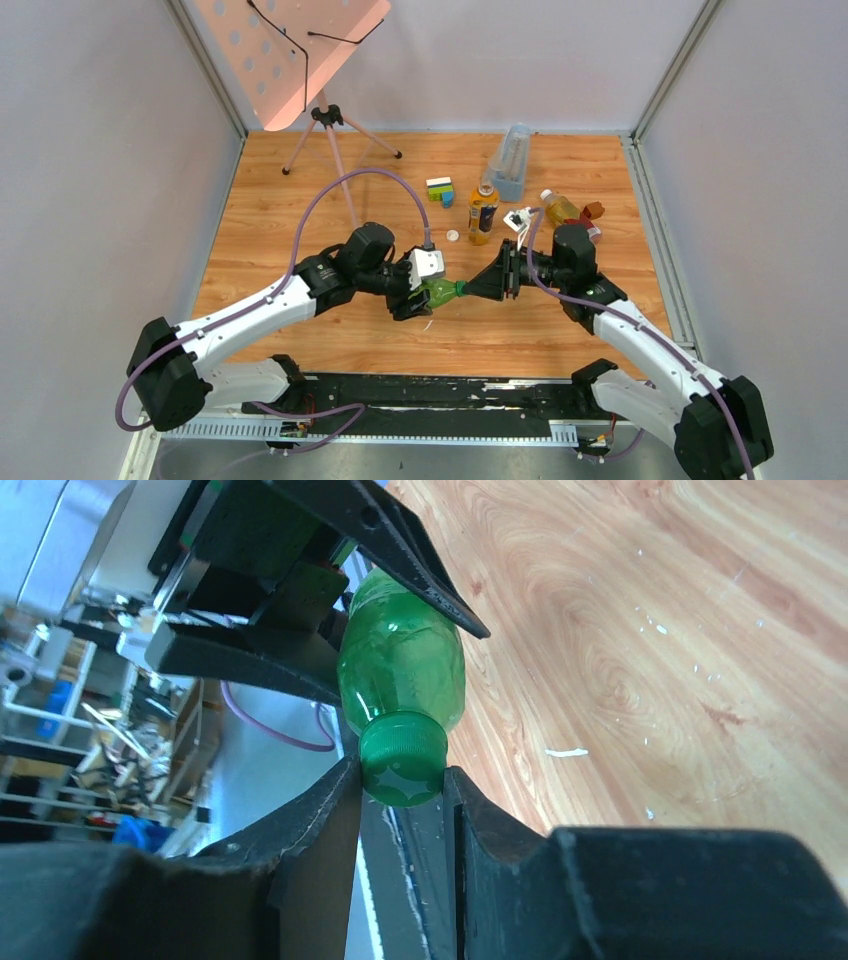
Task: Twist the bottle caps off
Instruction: Unscrew the bottle cap from the plastic bottle.
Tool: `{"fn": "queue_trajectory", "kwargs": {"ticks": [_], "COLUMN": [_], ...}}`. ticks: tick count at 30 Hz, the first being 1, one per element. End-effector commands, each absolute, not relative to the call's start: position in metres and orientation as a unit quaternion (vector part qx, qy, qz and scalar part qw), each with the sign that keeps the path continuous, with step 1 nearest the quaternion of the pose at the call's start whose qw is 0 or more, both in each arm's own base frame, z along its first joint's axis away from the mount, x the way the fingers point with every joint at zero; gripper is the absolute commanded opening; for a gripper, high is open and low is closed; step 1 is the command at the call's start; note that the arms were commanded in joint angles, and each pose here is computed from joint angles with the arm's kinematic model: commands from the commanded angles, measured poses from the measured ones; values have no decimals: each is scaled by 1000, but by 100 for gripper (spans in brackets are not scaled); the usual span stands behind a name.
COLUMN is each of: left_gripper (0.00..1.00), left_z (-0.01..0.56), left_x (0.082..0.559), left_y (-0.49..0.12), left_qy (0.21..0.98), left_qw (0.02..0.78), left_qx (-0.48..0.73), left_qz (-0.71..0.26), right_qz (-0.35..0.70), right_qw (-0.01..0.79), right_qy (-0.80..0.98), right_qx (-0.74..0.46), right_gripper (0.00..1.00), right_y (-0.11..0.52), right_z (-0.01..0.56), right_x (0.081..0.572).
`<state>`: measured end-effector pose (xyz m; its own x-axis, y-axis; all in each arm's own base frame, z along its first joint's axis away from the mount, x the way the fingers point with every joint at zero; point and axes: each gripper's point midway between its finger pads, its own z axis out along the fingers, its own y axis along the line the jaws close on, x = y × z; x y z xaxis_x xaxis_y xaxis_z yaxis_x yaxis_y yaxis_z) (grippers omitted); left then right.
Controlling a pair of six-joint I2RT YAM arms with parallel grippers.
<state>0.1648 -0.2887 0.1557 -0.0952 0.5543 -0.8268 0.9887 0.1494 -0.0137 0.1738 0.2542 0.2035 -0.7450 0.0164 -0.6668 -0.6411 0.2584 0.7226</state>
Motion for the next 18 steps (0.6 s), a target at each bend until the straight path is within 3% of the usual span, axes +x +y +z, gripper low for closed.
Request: {"fn": "queue_trajectory", "kwargs": {"ticks": [1, 9, 12, 14, 18], "left_gripper": [0, 0, 0, 0, 0], "left_z": [202, 213, 208, 204, 199], "left_x": [149, 139, 144, 147, 149], "left_y": [-313, -313, -308, -304, -299], "left_qy": [601, 587, 602, 610, 621], "left_qw": [387, 384, 385, 385, 380], "left_qx": [583, 587, 585, 585, 586], "left_qz": [-385, -405, -385, -371, -355], "right_qz": [558, 517, 509, 520, 542], "right_qw": [389, 429, 417, 392, 354], "right_qy": [652, 663, 706, 721, 733], "right_qx": [-335, -332, -262, -238, -209], "right_gripper": [0, 1, 33, 39, 40], "right_y": [258, 258, 257, 261, 267], "right_z": [225, 225, 231, 232, 235], "right_x": [163, 174, 192, 194, 194]}}
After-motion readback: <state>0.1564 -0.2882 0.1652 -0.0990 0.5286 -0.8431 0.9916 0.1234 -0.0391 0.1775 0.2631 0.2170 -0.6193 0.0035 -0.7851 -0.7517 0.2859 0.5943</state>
